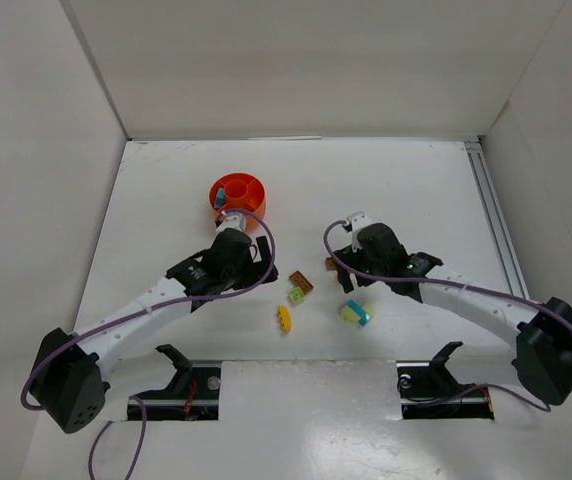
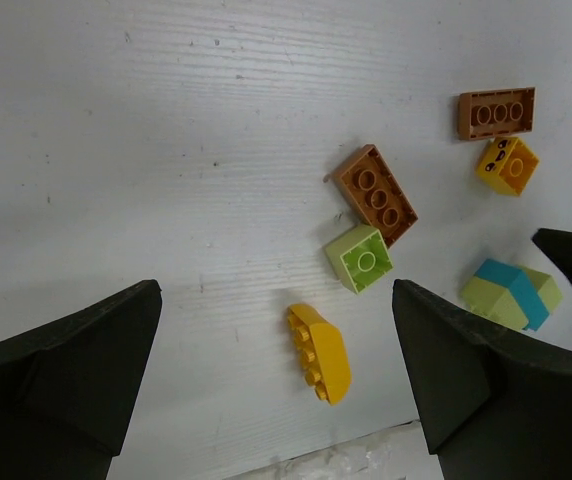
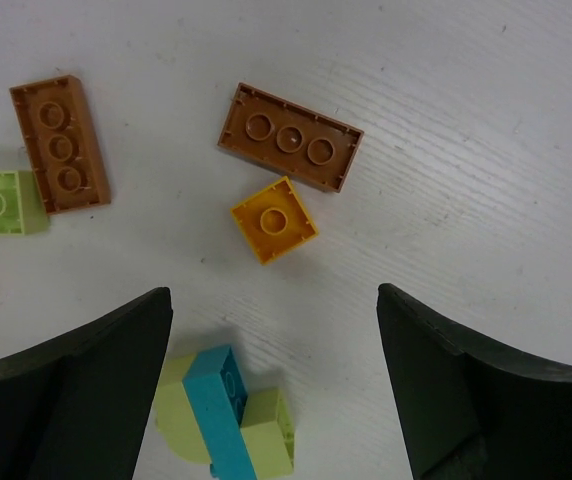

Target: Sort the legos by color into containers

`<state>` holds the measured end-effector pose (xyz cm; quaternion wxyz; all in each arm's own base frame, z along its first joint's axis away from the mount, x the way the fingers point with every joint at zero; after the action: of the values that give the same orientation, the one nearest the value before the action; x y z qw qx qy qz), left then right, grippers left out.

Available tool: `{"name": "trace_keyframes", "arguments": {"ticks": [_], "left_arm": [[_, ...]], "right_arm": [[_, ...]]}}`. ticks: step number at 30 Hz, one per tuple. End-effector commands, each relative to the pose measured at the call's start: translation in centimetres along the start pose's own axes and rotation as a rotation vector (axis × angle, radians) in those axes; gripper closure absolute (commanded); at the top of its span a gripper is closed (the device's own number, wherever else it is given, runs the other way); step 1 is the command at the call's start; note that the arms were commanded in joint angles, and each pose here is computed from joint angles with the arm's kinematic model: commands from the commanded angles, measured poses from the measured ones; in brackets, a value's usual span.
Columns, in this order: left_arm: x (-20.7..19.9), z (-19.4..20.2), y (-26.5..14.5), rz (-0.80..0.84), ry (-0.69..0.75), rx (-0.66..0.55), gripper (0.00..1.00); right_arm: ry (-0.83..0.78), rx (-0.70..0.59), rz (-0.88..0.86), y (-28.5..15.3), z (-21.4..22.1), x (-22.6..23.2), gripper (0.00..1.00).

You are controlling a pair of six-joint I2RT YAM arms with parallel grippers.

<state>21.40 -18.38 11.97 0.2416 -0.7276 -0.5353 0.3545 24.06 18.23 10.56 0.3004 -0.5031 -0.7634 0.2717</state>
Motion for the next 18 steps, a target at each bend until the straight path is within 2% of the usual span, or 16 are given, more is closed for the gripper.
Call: {"name": "trace_keyframes", "arguments": {"ticks": [1, 9, 16, 17, 18], "left_arm": [[-0.3, 0.1, -1.1, 0.031, -0.047, -0.027, 0.00], [0.5, -0.2, -2.3, -0.002, -0.081, -0.059, 0.00], [0.6, -0.8, -2.7, -0.016, -0.082, -0.072, 0.00], [0.6, -1.1, -2.7, -0.025, -0.082, -0.078, 0.00], [0.9, -1.0, -2.7, -0.042, -0.081, -0.076, 0.00]], "right_arm": [[0.019, -0.057, 0.002, 1.4, -1.9, 1.1, 0.13], [0.060, -0.022, 0.115, 5.0, -1.3, 0.4, 0.21], [0.044, -0.008, 0.134, 6.7, -0.7, 1.0, 0.35], [0.044, -0.009, 0.134, 6.7, -0.7, 1.0, 0.43], [0.044, -0.009, 0.134, 6.7, -0.7, 1.0, 0.45]]}}
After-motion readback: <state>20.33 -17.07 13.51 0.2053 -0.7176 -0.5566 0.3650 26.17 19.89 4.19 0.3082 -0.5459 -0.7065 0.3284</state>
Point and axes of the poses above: each gripper's point midway between its finger pads, its own y axis out along the fingers, its own x axis along the line the jaws close on, z = x × y, the point moved 2 cm from there along -y, back along the fingers, and after that the axes turned 13 degrees about y, right-handed, at the moved point
